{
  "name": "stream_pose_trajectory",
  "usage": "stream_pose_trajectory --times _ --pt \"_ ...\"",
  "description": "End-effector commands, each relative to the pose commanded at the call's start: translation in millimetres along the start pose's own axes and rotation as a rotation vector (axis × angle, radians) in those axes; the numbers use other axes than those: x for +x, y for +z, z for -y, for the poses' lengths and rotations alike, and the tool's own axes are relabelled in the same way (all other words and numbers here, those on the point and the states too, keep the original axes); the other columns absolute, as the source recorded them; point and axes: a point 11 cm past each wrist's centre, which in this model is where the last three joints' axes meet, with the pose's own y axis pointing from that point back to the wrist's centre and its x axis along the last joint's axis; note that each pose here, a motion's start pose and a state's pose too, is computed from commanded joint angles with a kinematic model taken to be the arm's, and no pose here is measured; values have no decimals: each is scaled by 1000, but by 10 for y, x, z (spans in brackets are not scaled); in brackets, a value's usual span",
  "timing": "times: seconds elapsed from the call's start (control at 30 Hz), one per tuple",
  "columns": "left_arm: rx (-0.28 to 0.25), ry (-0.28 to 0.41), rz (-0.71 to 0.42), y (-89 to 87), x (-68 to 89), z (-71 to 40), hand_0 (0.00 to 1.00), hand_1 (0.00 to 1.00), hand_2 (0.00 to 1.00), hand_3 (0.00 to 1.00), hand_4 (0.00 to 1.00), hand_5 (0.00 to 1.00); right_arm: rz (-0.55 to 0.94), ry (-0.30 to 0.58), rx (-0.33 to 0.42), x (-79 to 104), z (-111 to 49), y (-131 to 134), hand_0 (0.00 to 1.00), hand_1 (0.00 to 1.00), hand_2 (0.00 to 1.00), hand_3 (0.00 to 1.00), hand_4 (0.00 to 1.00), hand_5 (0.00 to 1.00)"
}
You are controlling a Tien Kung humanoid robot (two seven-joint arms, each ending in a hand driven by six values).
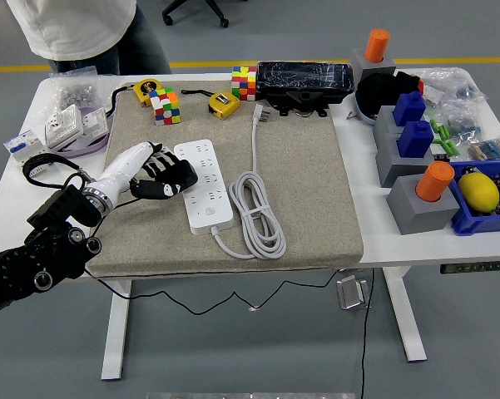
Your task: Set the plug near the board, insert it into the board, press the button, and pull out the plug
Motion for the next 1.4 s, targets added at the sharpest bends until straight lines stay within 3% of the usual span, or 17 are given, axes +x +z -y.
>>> stream_pose_trajectory --times 0.7,0.73,0.9,0.93,1.1,1.13,1.3,1.33,1.4 --pt "12 -19 55 -61 -26 5 443 411 482 529 664 2 -9 3 -1 18 -2 -5 608 672 684 564 913 441" --pt "11 -18 56 -58 -25 5 520 484 529 547 702 2 -9 3 -1 21 -2 -5 608 672 684 564 913 440" --pt "10 -15 53 -56 -22 1 520 484 529 547 702 2 -9 4 -2 24 -3 -3 608 672 684 564 913 440" --pt "10 -13 52 -58 -22 -1 657 668 598 570 862 87 -9 3 -1 22 -3 -4 608 672 684 564 912 439" --pt "15 -13 50 -68 -38 -5 657 668 598 570 862 87 -12 2 -4 19 -2 9 608 672 684 564 912 439" --pt "16 -13 50 -70 -40 -6 678 711 696 657 892 107 -12 2 -4 17 -2 10 608 672 684 564 912 439" --pt "23 -14 43 -84 -57 -20 678 711 696 657 892 107 -11 2 -8 17 -2 35 608 672 684 564 912 439" --pt "24 -13 39 -86 -58 -23 709 751 772 788 992 189 -11 3 -9 18 -1 40 609 672 684 564 912 440" --pt "24 -11 34 -85 -57 -25 709 751 772 788 992 189 -11 3 -9 18 -1 43 609 672 684 564 912 440"
